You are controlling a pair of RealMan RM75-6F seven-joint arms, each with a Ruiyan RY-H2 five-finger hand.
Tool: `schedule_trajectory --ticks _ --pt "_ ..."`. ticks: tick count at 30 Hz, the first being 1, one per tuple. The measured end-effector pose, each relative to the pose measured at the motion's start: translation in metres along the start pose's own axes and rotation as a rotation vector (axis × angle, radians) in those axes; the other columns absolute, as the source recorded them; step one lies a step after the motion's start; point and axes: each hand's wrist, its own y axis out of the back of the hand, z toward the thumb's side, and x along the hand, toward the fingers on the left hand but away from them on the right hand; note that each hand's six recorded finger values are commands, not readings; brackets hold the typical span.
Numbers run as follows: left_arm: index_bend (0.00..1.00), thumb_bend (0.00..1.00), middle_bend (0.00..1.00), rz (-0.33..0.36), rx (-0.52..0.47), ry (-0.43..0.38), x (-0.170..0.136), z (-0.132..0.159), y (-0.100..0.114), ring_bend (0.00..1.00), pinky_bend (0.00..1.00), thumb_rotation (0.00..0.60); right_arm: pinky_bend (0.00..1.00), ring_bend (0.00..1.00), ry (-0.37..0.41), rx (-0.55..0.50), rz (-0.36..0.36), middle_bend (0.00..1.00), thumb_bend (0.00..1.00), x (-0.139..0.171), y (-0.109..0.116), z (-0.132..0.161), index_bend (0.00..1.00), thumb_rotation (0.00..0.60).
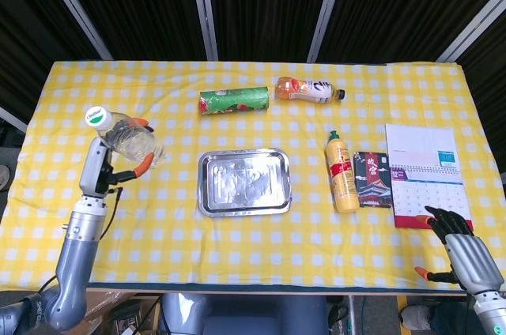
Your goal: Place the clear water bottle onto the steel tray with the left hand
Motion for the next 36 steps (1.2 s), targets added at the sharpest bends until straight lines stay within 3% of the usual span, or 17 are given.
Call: schedule_trajectory --ticks 5,8,10,16,27,30,34,36 --pt "0.56 0.51 0.57 -0.028 0.024 -0.154 -0.004 0.092 -0.022 0.33 0.38 0.600 0.05 0.06 0.004 -0.012 -0.009 0.10 0.16 0.002 0.003 0.000 0.21 0.600" --pt "0.56 0.51 0.57 0.016 0.093 -0.186 -0.008 0.115 -0.017 0.33 0.38 0.600 0.05 0.06 0.006 -0.017 -0.013 0.10 0.16 0.004 0.005 0.000 0.21 0.600" --pt "0.56 0.51 0.57 0.045 0.126 -0.171 -0.009 0.115 -0.011 0.33 0.38 0.600 0.05 0.06 0.007 -0.018 -0.012 0.10 0.16 0.005 0.005 -0.001 0.21 0.600" --pt "0.56 0.51 0.57 0.063 0.124 -0.036 -0.013 0.069 0.001 0.33 0.38 0.600 0.05 0.06 0.007 -0.014 -0.004 0.10 0.16 0.004 0.004 0.000 0.21 0.600" --pt "0.56 0.51 0.57 0.095 0.100 0.226 -0.025 -0.089 0.052 0.33 0.38 0.600 0.05 0.06 0.001 -0.003 0.006 0.10 0.16 0.002 0.000 0.001 0.21 0.600" --pt "0.57 0.51 0.57 0.092 0.077 0.250 -0.028 -0.106 0.049 0.33 0.37 0.600 0.05 0.06 0.000 -0.004 0.010 0.10 0.16 0.002 -0.001 0.001 0.21 0.600" --pt "0.56 0.51 0.57 0.075 0.089 0.242 -0.022 -0.105 0.039 0.33 0.37 0.600 0.05 0.06 0.003 -0.002 0.017 0.10 0.16 0.001 -0.002 0.001 0.21 0.600" --pt "0.56 0.51 0.57 0.048 0.084 0.241 -0.015 -0.105 0.025 0.33 0.37 0.600 0.05 0.06 0.004 -0.002 0.023 0.10 0.16 0.000 -0.004 0.002 0.21 0.600"
